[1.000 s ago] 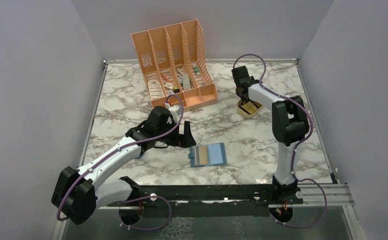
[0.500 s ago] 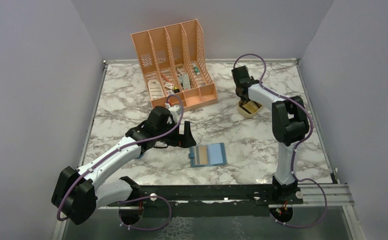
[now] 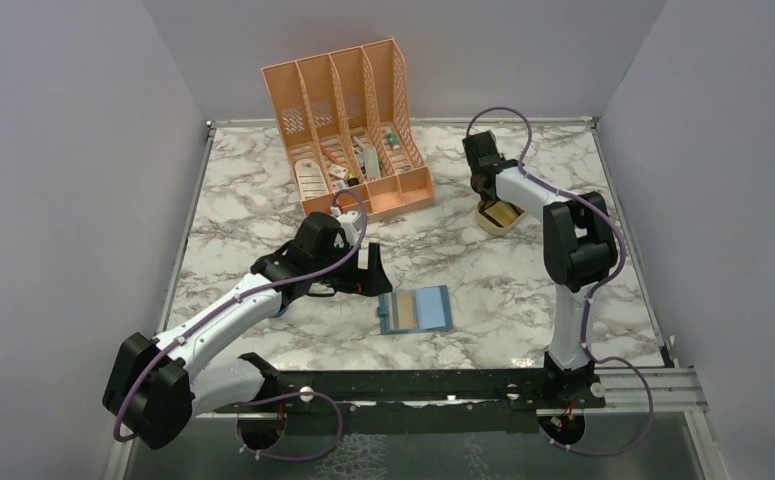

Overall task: Put the credit cards into the card holder
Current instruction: Pick up the credit card from the storage box.

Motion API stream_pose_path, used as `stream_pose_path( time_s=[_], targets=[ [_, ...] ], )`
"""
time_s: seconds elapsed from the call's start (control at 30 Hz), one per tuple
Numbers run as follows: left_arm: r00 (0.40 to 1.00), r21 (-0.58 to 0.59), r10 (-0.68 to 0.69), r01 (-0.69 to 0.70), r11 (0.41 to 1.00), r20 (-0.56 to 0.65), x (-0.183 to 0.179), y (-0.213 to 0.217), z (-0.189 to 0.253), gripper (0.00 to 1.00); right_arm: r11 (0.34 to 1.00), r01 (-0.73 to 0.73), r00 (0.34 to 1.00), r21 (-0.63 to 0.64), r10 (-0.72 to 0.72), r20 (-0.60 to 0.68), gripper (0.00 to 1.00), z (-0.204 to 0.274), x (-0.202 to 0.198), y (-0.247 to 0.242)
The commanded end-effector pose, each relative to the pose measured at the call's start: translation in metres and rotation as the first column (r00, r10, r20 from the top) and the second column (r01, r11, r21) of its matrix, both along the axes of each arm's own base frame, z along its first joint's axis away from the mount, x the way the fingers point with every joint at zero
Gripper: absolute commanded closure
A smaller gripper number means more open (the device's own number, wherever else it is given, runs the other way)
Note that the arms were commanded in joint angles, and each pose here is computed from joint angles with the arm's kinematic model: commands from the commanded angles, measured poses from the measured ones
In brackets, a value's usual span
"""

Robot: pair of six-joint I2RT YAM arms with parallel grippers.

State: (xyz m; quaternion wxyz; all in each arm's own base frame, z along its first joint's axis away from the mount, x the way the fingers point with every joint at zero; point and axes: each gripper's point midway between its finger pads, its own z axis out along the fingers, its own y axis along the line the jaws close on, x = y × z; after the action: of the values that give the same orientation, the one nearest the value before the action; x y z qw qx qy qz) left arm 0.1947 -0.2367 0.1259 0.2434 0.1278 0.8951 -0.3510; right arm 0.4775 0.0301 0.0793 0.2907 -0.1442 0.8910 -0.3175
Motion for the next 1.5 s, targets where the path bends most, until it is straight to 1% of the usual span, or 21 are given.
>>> stream_pose_path(
  time_s=[0.0, 0.4, 0.67, 0.73, 0.83, 0.97, 1.1, 1.33, 1.37, 1.47],
  targets=[
    [0.999, -0.034, -0.021, 0.022, 0.999, 0.024, 0.003, -0.006, 0.011, 0.09, 0.999, 0.038, 0.997, -0.007, -0.037, 0.073, 0.78, 0.026, 0.011, -0.007],
    [1.0, -0.038, -0.022, 0.023, 0.999, 0.022, 0.003, -0.007, 0.011, 0.09, 0.999, 0.035, 0.998, 0.002, -0.035, 0.052, 0.87, 0.027, 0.008, -0.005],
    [1.0, -0.037, -0.018, 0.019, 0.999, 0.018, 0.003, -0.006, 0.009, 0.09, 0.997, 0.011, 1.0, 0.077, -0.011, 0.011, 0.98, 0.034, -0.004, 0.01],
    [1.0, -0.036, -0.015, 0.016, 0.999, 0.018, 0.003, -0.006, 0.009, 0.1, 0.994, 0.004, 1.0, 0.109, -0.003, -0.009, 0.99, 0.034, -0.008, 0.016],
    [1.0, -0.029, -0.01, 0.011, 1.0, 0.018, 0.003, -0.004, 0.007, 0.11, 0.988, 0.008, 0.999, 0.154, -0.002, -0.04, 0.99, 0.036, -0.022, 0.024],
    [1.0, -0.015, -0.001, 0.001, 1.0, 0.016, 0.004, -0.002, 0.004, 0.13, 0.978, 0.023, 0.999, 0.207, -0.014, -0.044, 0.99, 0.048, -0.04, 0.035],
    [1.0, -0.007, 0.004, -0.004, 1.0, -0.016, 0.002, -0.003, -0.003, 0.17, 0.968, 0.044, 0.999, 0.246, -0.036, -0.039, 0.99, 0.066, -0.062, 0.041],
    [0.997, -0.007, 0.013, -0.013, 1.0, -0.07, 0.0, -0.006, -0.013, 0.25, 0.95, 0.052, 0.998, 0.306, -0.037, -0.055, 0.99, 0.082, -0.102, 0.052],
    [0.997, -0.01, 0.013, -0.014, 1.0, -0.078, 0.0, -0.007, -0.014, 0.26, 0.945, 0.043, 0.998, 0.323, -0.027, -0.053, 0.99, 0.084, -0.107, 0.057],
    [0.994, -0.019, 0.014, -0.017, 1.0, -0.107, -0.003, -0.009, -0.02, 0.3, 0.897, -0.03, 0.998, 0.442, 0.053, -0.04, 0.99, 0.09, -0.122, 0.083]
  ],
)
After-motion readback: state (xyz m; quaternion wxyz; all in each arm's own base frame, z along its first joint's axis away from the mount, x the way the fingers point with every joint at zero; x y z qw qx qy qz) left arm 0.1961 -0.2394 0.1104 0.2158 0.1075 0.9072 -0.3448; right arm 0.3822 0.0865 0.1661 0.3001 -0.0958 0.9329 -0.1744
